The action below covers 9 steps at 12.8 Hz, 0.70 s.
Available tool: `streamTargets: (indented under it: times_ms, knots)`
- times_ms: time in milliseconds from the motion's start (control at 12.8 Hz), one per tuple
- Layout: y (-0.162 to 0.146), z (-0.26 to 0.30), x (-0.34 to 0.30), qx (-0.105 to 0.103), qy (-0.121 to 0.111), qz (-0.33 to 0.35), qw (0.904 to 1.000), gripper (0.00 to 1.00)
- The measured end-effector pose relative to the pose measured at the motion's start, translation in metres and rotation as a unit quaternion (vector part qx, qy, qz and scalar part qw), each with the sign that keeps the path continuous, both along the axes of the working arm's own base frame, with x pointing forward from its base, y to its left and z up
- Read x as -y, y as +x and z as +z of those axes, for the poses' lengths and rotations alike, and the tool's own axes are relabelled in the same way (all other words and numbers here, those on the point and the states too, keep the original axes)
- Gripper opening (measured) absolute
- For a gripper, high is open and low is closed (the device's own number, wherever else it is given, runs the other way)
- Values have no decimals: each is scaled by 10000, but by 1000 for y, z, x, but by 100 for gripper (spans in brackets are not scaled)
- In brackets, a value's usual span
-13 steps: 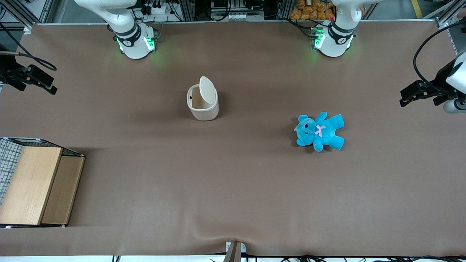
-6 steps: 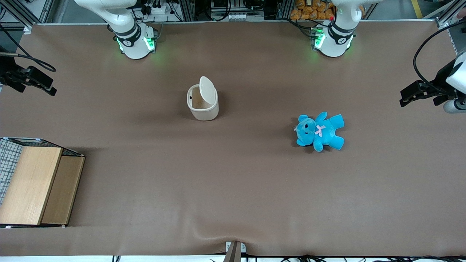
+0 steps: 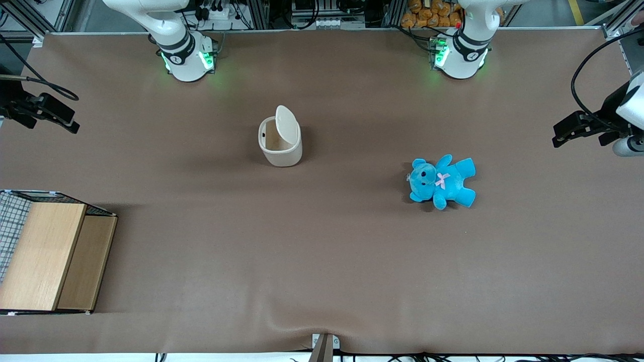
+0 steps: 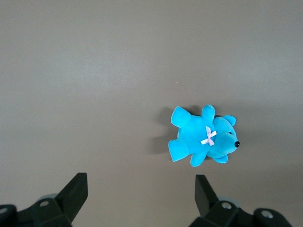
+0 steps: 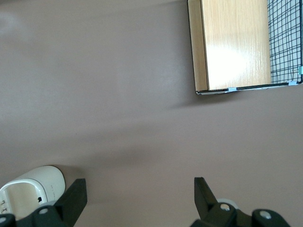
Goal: Open trash can with right arm
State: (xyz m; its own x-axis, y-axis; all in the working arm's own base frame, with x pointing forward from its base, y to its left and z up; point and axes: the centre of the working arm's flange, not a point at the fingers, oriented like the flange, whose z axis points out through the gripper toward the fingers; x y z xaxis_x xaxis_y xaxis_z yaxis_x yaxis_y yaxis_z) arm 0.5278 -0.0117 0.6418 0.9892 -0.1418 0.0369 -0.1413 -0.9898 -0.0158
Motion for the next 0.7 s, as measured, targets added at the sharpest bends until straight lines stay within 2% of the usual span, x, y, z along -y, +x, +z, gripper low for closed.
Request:
streamTargets:
  times_ms: [391,703]
  knots:
    - [4,-4,1,-18,-9,-4,10000,100]
    - [19,-2,1,47,-20,-7,10000,100]
